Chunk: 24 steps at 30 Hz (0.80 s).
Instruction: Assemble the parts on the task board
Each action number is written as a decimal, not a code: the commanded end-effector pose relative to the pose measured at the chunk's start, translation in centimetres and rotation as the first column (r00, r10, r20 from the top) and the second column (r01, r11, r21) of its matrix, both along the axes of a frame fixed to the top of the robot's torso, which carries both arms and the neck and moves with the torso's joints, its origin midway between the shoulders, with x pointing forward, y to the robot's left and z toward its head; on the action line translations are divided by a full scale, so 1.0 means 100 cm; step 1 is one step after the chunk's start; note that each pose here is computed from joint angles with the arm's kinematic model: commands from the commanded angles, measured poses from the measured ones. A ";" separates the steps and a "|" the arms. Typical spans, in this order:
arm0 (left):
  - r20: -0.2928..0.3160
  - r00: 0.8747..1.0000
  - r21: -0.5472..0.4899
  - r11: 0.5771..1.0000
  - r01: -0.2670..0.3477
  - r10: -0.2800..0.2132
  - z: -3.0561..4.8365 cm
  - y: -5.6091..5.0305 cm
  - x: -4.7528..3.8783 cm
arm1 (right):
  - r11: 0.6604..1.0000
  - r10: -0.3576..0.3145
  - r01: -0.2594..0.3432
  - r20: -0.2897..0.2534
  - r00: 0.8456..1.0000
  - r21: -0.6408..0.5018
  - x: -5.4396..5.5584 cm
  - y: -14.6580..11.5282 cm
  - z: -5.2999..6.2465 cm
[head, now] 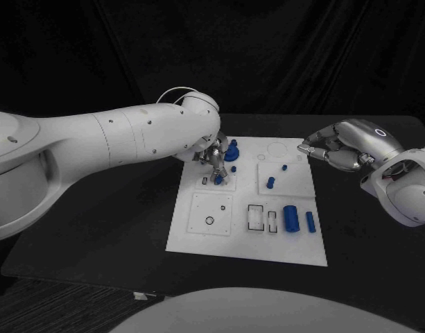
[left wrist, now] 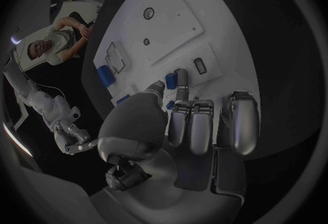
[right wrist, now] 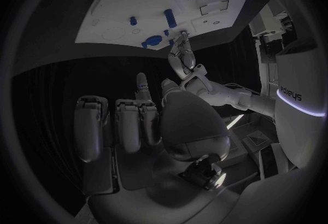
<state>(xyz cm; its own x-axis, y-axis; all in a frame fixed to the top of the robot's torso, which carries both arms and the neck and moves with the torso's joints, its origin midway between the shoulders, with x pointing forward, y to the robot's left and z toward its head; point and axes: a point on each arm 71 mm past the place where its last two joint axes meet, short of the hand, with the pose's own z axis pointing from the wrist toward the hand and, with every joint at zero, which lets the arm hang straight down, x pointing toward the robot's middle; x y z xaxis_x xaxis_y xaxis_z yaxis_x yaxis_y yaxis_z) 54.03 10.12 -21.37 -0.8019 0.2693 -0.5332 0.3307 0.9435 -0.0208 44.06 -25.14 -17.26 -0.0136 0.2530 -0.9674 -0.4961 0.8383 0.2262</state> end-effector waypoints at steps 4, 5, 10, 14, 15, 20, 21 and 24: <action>-0.019 1.000 -0.007 1.000 0.015 -0.015 -0.0020 -0.002 -0.0020 | 1.000 0.002 -0.002 0.000 1.000 0.000 0.000 0.001 -0.001; -0.020 1.000 -0.007 1.000 0.015 -0.015 -0.0022 -0.002 -0.0021 | 1.000 0.002 -0.002 0.000 1.000 0.000 0.000 0.001 -0.001; -0.024 1.000 -0.001 1.000 0.016 -0.016 -0.0031 -0.002 -0.0026 | 1.000 0.004 -0.004 0.000 1.000 -0.001 0.000 0.002 -0.001; -0.025 1.000 0.002 1.000 0.013 -0.013 -0.0036 -0.002 -0.0024 | 1.000 0.004 -0.004 0.000 1.000 -0.001 0.000 0.002 -0.001; -0.025 1.000 0.002 1.000 0.013 -0.013 -0.0038 -0.001 -0.0024 | 1.000 0.004 -0.004 0.000 1.000 -0.001 0.000 0.002 -0.001; -0.025 1.000 -0.002 1.000 0.011 -0.011 -0.0043 -0.001 -0.0022 | 1.000 0.005 -0.005 0.000 1.000 -0.001 0.001 0.002 -0.001; -0.025 1.000 -0.003 1.000 0.011 -0.011 -0.0044 -0.001 -0.0022 | 1.000 0.005 -0.005 0.000 1.000 -0.001 0.001 0.002 -0.001; -0.023 1.000 -0.009 1.000 0.012 -0.012 -0.0044 -0.001 -0.0022 | 1.000 0.006 -0.006 0.000 1.000 -0.001 0.001 0.002 -0.001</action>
<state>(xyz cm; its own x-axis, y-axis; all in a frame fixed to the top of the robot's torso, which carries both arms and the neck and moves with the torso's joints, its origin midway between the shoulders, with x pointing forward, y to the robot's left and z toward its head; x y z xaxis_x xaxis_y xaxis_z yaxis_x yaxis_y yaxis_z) 53.93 10.23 -21.73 -0.8079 0.2711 -0.5232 0.3300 0.9438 -0.0205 44.17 -24.92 -17.29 -0.0142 0.2533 -0.9673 -0.4993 0.8364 0.2263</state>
